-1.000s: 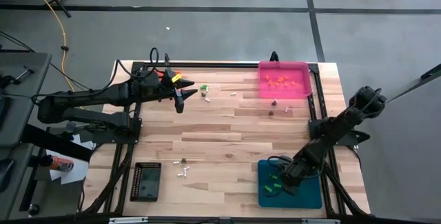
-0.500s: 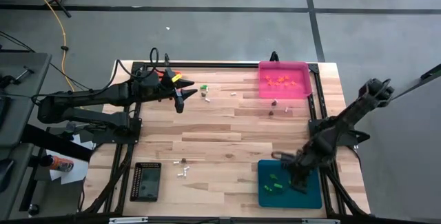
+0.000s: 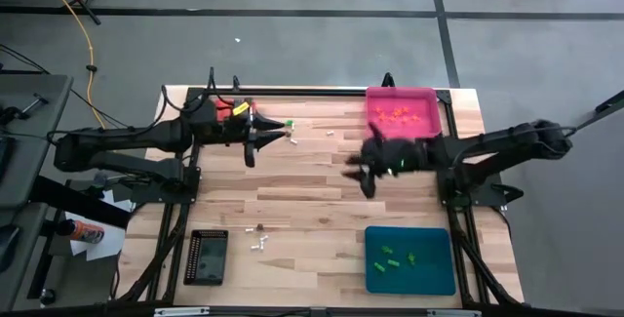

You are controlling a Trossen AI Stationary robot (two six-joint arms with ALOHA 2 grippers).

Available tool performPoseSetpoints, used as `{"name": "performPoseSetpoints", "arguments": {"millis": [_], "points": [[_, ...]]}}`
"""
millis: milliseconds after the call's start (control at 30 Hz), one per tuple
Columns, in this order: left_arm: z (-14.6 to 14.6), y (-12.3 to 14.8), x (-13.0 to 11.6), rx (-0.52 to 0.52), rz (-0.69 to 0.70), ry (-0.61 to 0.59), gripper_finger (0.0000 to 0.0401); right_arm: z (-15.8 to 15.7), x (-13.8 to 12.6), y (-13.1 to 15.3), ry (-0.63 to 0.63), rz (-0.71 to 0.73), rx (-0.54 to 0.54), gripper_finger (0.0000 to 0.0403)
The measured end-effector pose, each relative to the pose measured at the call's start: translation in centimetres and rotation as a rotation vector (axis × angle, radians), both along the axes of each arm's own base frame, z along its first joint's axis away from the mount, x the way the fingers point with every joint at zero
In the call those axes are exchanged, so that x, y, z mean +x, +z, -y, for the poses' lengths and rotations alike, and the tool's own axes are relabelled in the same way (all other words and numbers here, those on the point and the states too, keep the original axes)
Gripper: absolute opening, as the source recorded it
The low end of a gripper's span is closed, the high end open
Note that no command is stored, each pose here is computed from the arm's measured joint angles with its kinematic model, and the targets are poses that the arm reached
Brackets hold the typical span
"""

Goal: Sort Halloween decoration
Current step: Put the green skeleton toy into the blue bin

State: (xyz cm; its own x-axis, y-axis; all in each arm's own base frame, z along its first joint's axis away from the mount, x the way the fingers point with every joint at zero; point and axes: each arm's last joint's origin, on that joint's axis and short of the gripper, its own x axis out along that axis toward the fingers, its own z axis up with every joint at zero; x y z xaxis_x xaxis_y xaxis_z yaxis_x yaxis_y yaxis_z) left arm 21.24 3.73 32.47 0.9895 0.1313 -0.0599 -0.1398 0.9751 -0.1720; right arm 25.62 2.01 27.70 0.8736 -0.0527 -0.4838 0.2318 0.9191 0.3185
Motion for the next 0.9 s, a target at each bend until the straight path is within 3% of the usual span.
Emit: {"name": "performPoseSetpoints", "arguments": {"millis": [133,300,433,900], "points": [[0.4,0.2,0.7,0.006,0.053,-0.019,0.0019,2.6,1.1,2.7,0.012,0.286,-0.100,0.0142],[0.6,-0.3,1.8,-0.048,0.058,-0.025,0.0006,4.3,1.2,4.6,0.025,0.483,-0.181,0.0071],[0.7,-0.7,2.4,-0.081,0.058,-0.032,0.0003,4.6,1.2,4.9,0.087,0.517,-0.164,0.0008],[0.9,-0.6,2.6,-0.088,0.072,-0.046,0.0000,4.2,1.2,5.0,0.123,0.528,-0.155,0.0001]]}}
